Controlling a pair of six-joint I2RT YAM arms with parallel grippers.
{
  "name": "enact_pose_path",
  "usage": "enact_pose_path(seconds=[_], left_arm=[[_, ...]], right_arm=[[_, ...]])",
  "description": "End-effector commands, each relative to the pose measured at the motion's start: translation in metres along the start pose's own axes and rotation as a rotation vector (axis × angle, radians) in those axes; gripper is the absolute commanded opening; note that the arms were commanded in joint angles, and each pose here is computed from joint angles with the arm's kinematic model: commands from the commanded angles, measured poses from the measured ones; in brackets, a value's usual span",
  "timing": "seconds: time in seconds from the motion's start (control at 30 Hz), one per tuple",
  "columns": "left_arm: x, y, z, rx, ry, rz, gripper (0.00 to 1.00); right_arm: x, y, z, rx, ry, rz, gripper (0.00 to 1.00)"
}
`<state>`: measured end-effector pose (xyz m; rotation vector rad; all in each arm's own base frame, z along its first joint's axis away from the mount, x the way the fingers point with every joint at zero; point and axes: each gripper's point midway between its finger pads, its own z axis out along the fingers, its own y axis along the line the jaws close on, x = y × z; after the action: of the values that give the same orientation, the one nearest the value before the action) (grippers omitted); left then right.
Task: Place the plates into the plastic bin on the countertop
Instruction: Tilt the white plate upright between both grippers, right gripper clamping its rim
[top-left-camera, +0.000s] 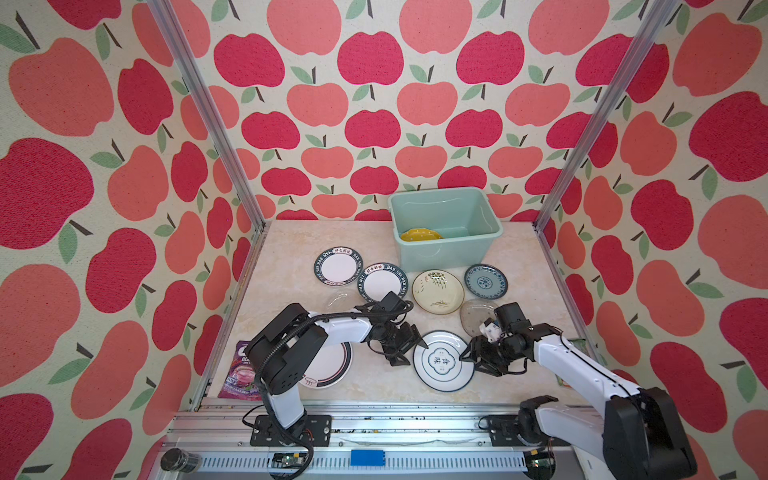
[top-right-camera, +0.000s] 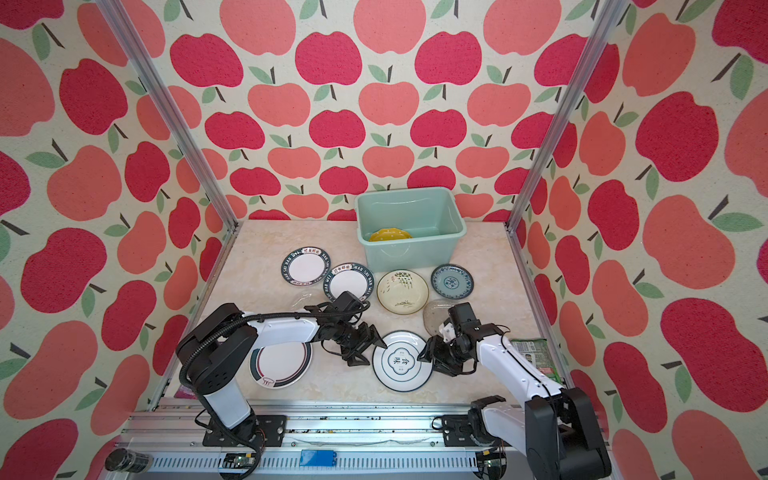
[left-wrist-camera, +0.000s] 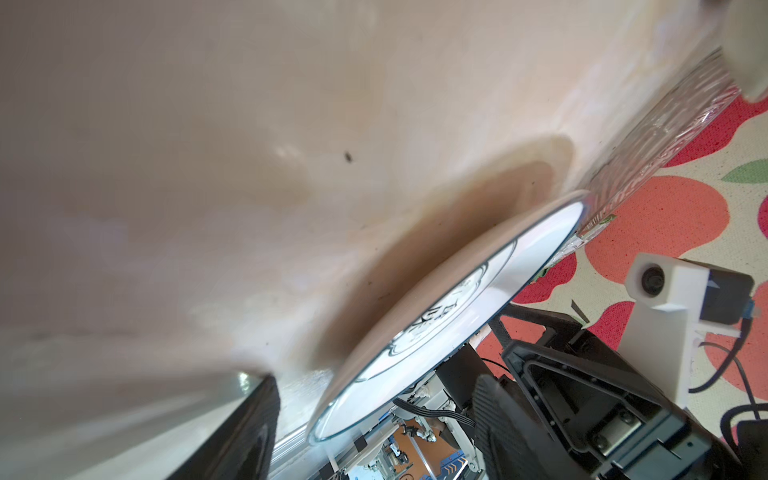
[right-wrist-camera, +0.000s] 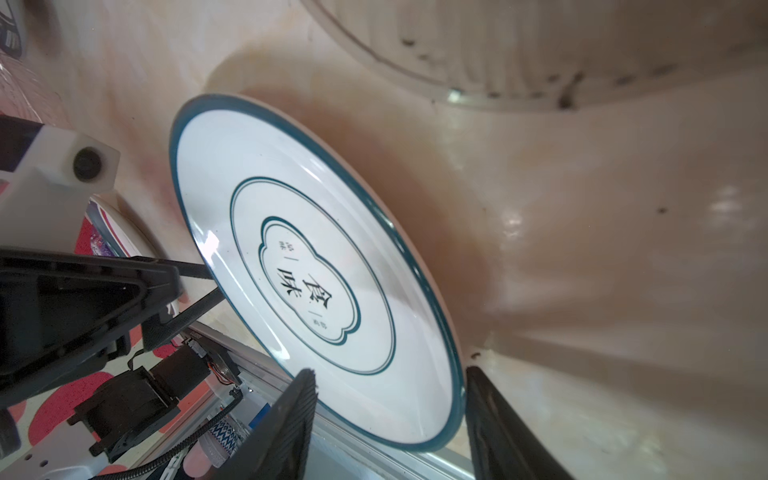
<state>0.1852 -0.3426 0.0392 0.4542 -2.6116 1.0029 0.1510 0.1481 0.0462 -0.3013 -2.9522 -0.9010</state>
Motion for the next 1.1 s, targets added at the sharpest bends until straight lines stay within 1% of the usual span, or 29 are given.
enact_pose_path(seconds=[0.0,0.1,0.4,0.5,0.83,0.93,1.03,1.07], left_arm=[[-0.005,0.018,0.009,-0.045,0.005,-0.037,0.75],[-0.005,0.019,0.010,-0.043,0.007,-0.041,0.75],[-0.003,0.017,0.010,-0.041,0.009,-0.032,0.75],[-0.002,0.016,0.009,-0.038,0.008,-0.026,0.75],[-0.001,0.015,0.007,-0.032,0.001,-0.019,0.75],[-0.001,0.014,0.006,-0.027,-0.004,-0.016,0.75],[-0.001,0.013,0.004,-0.021,-0.011,-0.007,0.74],[-0.001,0.012,0.003,-0.019,-0.015,-0.002,0.74]], right_arm=[[-0.003,0.018,-0.008,-0.065,-0.031,-0.057,0.58],[-0.003,0.025,-0.012,-0.101,-0.049,-0.080,0.54],[-0.006,0.056,-0.026,-0.239,-0.103,-0.139,0.49],[-0.006,0.062,-0.027,-0.258,-0.112,-0.153,0.47],[-0.003,0.064,-0.010,-0.187,-0.048,-0.160,0.36],[-0.004,0.062,-0.007,-0.164,-0.040,-0.158,0.30],[-0.005,0.059,-0.010,-0.134,-0.054,-0.151,0.20],[-0.006,0.059,-0.013,-0.127,-0.065,-0.151,0.19]])
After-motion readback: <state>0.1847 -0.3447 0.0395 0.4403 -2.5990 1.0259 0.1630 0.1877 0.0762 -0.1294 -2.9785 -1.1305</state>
